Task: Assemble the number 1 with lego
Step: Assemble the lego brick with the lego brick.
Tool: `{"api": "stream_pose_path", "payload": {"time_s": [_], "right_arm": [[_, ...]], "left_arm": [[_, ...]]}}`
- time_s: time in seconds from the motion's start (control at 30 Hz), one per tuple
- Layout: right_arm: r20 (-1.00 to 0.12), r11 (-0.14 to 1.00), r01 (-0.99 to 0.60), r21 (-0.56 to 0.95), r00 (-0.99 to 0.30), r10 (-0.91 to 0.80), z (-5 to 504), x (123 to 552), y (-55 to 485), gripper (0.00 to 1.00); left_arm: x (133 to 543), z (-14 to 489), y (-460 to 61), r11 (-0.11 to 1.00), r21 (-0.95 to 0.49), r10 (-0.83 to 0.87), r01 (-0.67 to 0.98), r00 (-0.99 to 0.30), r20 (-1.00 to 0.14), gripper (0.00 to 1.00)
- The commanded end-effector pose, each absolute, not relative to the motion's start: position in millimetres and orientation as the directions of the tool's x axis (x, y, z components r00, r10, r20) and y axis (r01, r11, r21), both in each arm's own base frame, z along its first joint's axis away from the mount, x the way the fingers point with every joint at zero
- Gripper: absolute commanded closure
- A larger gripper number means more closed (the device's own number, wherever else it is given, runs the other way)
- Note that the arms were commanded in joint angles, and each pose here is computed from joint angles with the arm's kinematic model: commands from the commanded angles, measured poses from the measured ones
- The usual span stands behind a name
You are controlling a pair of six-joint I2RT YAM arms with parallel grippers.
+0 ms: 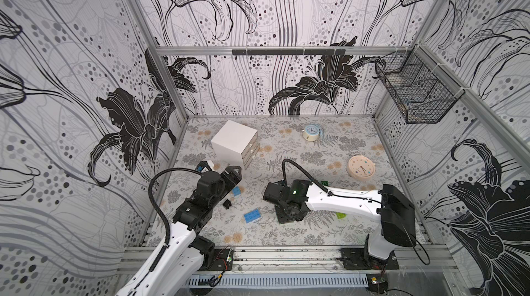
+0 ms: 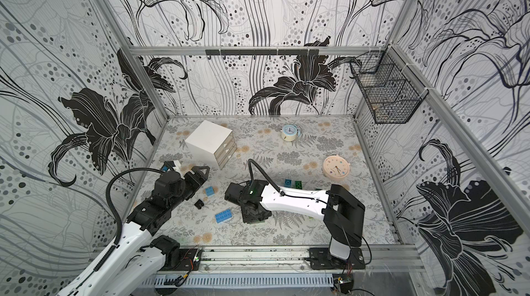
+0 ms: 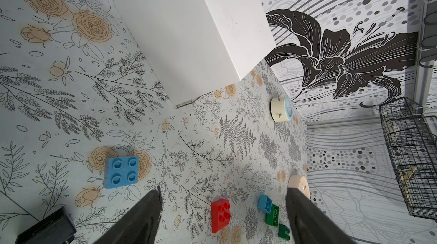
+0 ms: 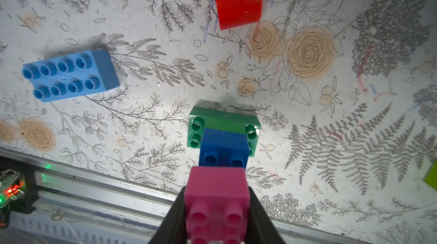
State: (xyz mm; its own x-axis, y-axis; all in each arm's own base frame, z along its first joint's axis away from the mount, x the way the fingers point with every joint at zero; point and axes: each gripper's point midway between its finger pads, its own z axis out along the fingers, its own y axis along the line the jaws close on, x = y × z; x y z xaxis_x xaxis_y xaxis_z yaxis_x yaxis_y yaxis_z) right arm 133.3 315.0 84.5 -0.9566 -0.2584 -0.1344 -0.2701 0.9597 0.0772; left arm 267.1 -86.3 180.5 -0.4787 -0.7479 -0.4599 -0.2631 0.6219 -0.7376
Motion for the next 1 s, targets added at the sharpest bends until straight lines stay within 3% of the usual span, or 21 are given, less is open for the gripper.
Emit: {"api": "stream_pose_path", "payload": {"time_s": [0.0,0.57,0.97], "right_arm": [[-0.144,0.967,-0.25,0.046,-0.96,-0.241,84,139,315,1.0],[-0.119,0.987,-0.158,-0.021,-0.98,-0.159,59,141,299,1.0],[-0.002,0.982,-0.167,-0.086,-0.986,-0.168,24,124,287,1.0]], "left_arm": [[267,181,-83,0.62,-0.738,-0.755,-0.267,-0.461,-0.467,0.15],[267,183,-85,0.613,-0.746,-0.756,-0.259,-0.466,-0.459,0.15],[266,184,-82,0.619,-0.741,-0.755,-0.26,-0.458,-0.469,0.15]]}}
